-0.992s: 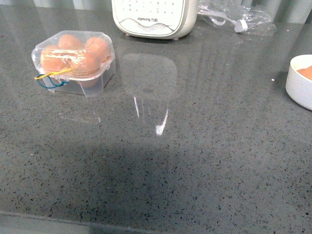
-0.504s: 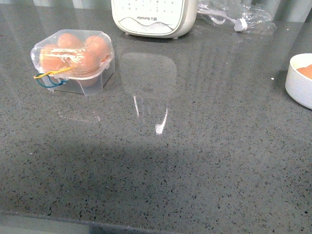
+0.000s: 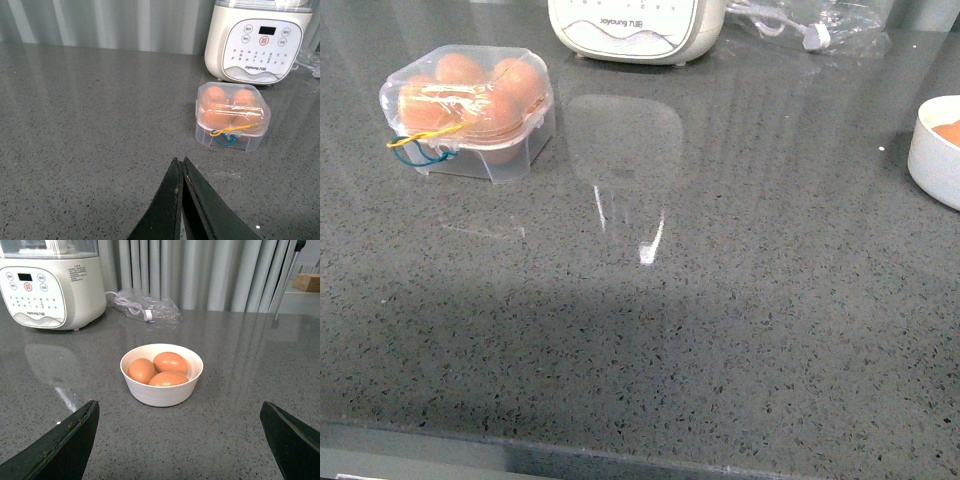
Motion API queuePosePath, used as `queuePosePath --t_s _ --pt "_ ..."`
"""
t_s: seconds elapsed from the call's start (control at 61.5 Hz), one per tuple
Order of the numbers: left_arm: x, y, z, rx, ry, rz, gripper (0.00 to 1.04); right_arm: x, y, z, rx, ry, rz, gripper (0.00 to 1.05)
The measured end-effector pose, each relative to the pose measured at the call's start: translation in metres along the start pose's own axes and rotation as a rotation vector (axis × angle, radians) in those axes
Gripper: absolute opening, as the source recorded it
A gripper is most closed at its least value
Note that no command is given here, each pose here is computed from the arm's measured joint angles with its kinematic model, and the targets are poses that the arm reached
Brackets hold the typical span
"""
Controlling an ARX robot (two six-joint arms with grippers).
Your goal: Put egg into box
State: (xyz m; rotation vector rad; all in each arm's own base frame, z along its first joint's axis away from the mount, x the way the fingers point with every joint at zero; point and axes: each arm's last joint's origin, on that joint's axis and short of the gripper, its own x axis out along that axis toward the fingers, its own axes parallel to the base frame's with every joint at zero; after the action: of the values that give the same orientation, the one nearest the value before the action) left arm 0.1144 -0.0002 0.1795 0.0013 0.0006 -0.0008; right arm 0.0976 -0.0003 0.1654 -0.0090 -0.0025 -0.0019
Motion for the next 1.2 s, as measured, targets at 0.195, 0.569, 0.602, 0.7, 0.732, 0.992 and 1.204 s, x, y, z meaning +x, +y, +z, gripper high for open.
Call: queuePosePath --t_s 0.195,0.569,0.602,0.7,0.732,0.992,1.204 --pt "-0.004 0.000 -0.005 0.000 -0.010 0.000 0.04 0.000 0.000 0.000 0.000 0.000 0.000 0.97" --pt "-0.018 0.000 -0.007 -0.003 -0.026 0.000 0.04 0.000 0.000 0.000 0.000 0.000 0.000 0.97" --pt "-0.018 0.000 -0.007 -0.003 -0.025 0.000 0.04 0.000 0.000 0.000 0.000 0.000 0.000 0.97" --pt "-0.018 0.000 -0.007 -0.003 -0.026 0.000 0.04 0.000 0.000 0.000 0.000 0.000 0.000 0.97" --pt "-0.018 0.000 -0.007 -0.003 -0.026 0.000 0.04 0.000 0.000 0.000 0.000 0.000 0.000 0.97" --pt "-0.018 0.000 -0.007 -0.004 -0.026 0.000 0.35 0.000 0.000 0.000 0.000 0.000 0.000 0.97" --pt "-0.018 0.000 -0.007 -0.004 -0.026 0.000 0.71 0.000 0.000 0.000 0.000 0.000 0.000 0.97"
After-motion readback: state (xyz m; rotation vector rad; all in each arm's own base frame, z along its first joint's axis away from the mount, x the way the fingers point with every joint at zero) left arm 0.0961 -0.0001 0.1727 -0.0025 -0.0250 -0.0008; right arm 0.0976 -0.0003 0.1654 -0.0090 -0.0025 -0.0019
